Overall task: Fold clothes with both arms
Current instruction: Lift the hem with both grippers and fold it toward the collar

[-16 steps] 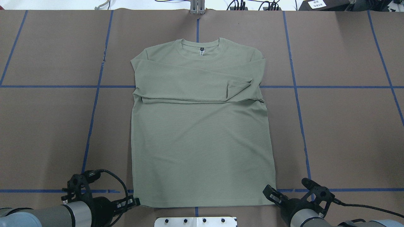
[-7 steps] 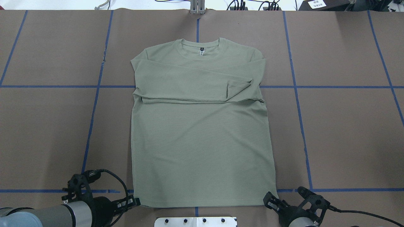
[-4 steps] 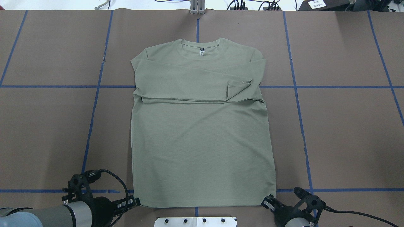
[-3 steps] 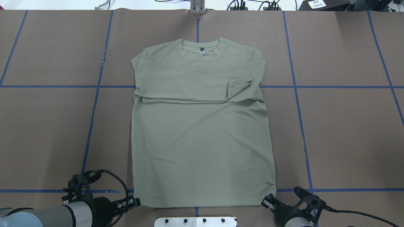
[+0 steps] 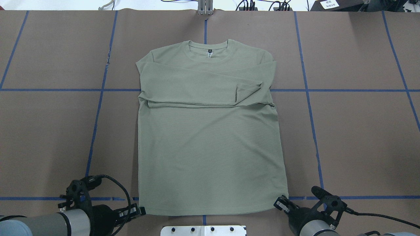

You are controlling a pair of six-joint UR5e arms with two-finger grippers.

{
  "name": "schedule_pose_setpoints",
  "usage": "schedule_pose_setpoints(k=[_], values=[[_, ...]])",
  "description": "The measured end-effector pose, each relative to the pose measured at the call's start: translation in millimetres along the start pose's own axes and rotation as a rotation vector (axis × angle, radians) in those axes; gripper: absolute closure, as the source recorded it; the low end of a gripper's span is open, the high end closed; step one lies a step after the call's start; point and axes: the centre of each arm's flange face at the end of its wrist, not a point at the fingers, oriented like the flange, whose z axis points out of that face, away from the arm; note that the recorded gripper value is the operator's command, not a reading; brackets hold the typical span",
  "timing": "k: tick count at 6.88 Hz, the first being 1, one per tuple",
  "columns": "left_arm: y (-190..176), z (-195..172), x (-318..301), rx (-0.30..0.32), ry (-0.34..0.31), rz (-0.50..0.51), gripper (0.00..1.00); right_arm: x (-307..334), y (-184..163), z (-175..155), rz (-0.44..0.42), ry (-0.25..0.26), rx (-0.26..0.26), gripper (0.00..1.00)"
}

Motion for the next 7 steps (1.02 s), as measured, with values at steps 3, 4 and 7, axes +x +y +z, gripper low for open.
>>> schedule_pose_setpoints(k=[3, 4, 7], values=[[0, -127, 57, -0.113, -0.051, -0.013, 1.00, -49, -59, -121, 0.023, 0.054, -0.082, 1.00], [-8, -143, 65, -0.121, -0.056, 0.004, 1.00, -73, -72, -133, 0.020, 0.074, -0.094, 1.00], [-74, -84, 96, 0.039, -0.078, 0.183, 1.00, -161, -100, -85, -0.087, 0.084, 0.011, 1.00]])
